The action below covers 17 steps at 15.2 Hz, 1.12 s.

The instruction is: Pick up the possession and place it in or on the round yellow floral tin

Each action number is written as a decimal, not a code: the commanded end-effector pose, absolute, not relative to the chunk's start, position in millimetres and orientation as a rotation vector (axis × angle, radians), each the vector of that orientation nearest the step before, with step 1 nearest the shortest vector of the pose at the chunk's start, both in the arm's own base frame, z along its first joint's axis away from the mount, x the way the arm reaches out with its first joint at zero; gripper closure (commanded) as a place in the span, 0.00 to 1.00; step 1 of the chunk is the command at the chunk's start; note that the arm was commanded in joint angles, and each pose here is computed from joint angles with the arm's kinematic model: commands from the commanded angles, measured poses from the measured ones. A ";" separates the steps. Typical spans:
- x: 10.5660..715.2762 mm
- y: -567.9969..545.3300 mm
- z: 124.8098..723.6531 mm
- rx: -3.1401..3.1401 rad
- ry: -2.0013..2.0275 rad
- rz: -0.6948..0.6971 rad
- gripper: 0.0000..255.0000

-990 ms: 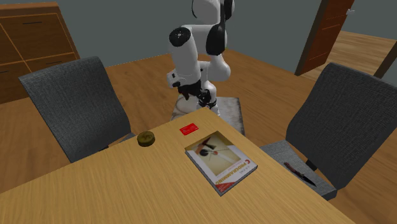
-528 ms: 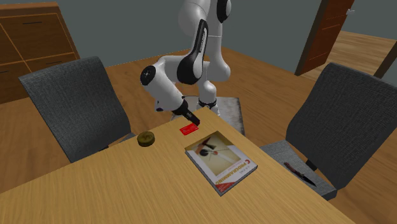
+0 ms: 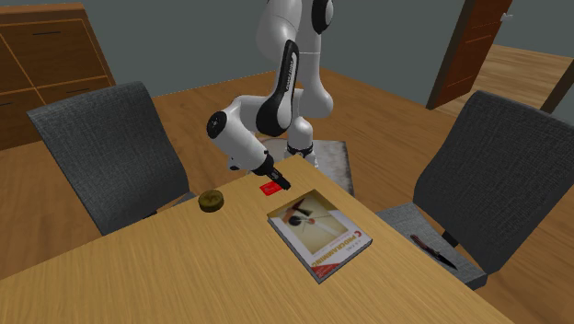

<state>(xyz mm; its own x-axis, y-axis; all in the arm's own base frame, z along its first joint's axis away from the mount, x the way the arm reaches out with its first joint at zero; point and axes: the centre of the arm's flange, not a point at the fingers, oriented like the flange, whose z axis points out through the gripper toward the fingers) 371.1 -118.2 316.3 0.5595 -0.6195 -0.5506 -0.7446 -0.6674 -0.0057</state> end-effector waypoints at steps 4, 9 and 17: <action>368.8 -114.4 310.0 -2.557 1.140 0.763 0.00; 368.8 -114.5 310.0 -2.557 1.140 0.763 1.00; 368.6 -114.5 310.5 -2.557 1.140 0.763 1.00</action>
<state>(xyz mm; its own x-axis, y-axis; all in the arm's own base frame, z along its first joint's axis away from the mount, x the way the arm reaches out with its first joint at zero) 368.3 -117.4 313.3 0.5580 -0.6225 -0.5488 -0.7466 -0.6652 -0.0046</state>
